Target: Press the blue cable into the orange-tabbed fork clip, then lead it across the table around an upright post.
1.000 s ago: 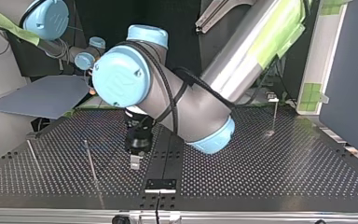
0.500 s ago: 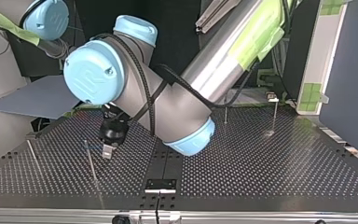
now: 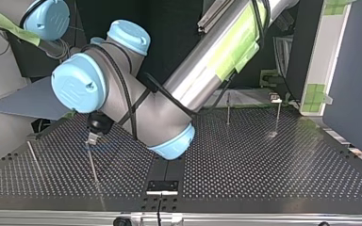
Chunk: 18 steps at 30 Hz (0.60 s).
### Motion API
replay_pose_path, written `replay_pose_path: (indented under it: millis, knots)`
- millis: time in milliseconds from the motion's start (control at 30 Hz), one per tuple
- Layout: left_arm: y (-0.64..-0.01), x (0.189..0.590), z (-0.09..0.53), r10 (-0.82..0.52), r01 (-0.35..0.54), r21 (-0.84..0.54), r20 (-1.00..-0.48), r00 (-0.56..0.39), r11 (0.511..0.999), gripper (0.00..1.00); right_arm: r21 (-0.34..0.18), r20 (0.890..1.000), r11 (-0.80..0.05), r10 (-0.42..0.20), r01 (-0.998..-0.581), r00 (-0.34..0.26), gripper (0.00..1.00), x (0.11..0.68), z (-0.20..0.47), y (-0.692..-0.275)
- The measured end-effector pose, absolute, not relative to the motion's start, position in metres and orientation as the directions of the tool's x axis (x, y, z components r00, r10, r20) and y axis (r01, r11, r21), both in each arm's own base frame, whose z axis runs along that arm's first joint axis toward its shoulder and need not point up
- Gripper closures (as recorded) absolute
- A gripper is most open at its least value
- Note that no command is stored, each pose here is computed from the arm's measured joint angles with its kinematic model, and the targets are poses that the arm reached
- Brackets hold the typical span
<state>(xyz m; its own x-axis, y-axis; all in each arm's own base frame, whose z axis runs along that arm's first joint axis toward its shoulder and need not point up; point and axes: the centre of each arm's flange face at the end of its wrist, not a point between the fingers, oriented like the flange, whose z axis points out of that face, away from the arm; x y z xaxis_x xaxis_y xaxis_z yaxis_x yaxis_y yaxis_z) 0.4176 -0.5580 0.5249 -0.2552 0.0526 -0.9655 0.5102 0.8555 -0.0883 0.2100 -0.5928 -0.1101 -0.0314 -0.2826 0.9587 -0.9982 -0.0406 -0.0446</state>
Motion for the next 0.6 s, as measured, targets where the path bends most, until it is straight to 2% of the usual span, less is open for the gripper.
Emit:
replay_pose_path:
  millis: [233,600]
  knots:
    - [-0.5518,0.4157,0.5218,0.084,0.516,-0.088,-0.950,-0.301,0.852,0.02,-0.043,0.958,-0.041,-0.285,-0.998,-0.030,1.00,0.2100,-0.1103,-0.5925]
    - [-0.5484,0.4251,0.5174,0.068,0.495,-0.091,-0.953,-0.295,0.864,0.02,-0.040,0.958,-0.042,-0.286,-0.998,-0.027,1.00,0.2100,-0.1104,-0.5923]
